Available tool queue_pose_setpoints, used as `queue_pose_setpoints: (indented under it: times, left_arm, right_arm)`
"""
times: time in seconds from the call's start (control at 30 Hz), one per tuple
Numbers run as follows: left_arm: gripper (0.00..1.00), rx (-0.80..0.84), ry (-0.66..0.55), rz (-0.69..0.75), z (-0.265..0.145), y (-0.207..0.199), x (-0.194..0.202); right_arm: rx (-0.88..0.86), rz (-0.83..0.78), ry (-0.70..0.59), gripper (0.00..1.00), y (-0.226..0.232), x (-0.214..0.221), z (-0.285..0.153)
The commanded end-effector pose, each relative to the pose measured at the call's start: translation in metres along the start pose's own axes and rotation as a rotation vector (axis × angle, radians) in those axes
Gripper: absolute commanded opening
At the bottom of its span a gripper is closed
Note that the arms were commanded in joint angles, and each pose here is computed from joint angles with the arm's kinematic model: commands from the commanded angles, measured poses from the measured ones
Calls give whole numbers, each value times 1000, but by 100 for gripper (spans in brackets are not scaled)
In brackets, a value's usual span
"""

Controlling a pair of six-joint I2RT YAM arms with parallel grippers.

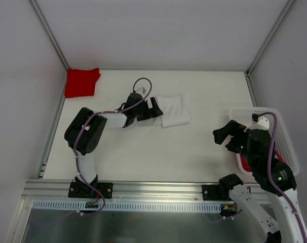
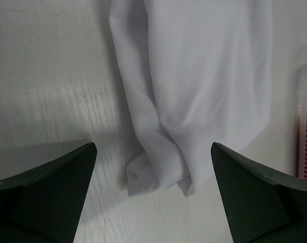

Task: Fold and stack the t-shirts
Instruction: Fold the tshirt

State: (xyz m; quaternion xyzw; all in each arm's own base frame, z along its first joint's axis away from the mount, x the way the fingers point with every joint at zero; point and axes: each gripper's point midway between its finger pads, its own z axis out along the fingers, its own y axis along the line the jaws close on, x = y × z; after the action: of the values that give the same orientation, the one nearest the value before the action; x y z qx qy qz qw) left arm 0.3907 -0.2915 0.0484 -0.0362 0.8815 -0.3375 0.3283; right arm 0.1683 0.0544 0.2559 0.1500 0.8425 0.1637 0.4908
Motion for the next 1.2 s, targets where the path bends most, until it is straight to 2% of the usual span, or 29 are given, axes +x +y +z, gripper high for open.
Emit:
queue_pose_setpoints:
  times: [0.0, 0.4, 0.73, 0.87, 0.9, 0.97, 1.0, 1.03, 1.1, 1.17]
  left_arm:
    - [99, 56, 1, -6, 11, -19, -3]
    - [99, 113, 56, -33, 46, -44, 11]
    - [98, 225, 125, -148, 85, -84, 51]
    - [84, 249, 149, -200, 101, -86, 70]
    - [70, 265, 151, -204, 103, -90, 69]
    - [53, 276, 173, -210, 109, -91, 75]
    - [33, 273, 179, -212, 111, -89, 78]
    - [22, 268, 188, -216, 113, -85, 81]
    - [8, 260, 197, -213, 115, -83, 85]
    - [4, 256, 207, -206, 117, -80, 90]
  right_arm:
    - [7, 11, -11, 99, -3, 0, -1]
    - [38, -5, -21, 100, -10, 0, -2]
    - [55, -12, -28, 99, -15, 0, -4]
    - [71, -14, -45, 99, -20, -3, -10]
    - [73, -17, -46, 99, -21, -3, -13]
    - [82, -19, -54, 99, -24, -4, -16]
    - [83, -17, -61, 100, -25, -5, -18]
    - [87, -15, -65, 99, -26, -6, -19]
    - [87, -12, -74, 100, -27, -7, -22]
    - [83, -7, -74, 99, -27, -6, -22]
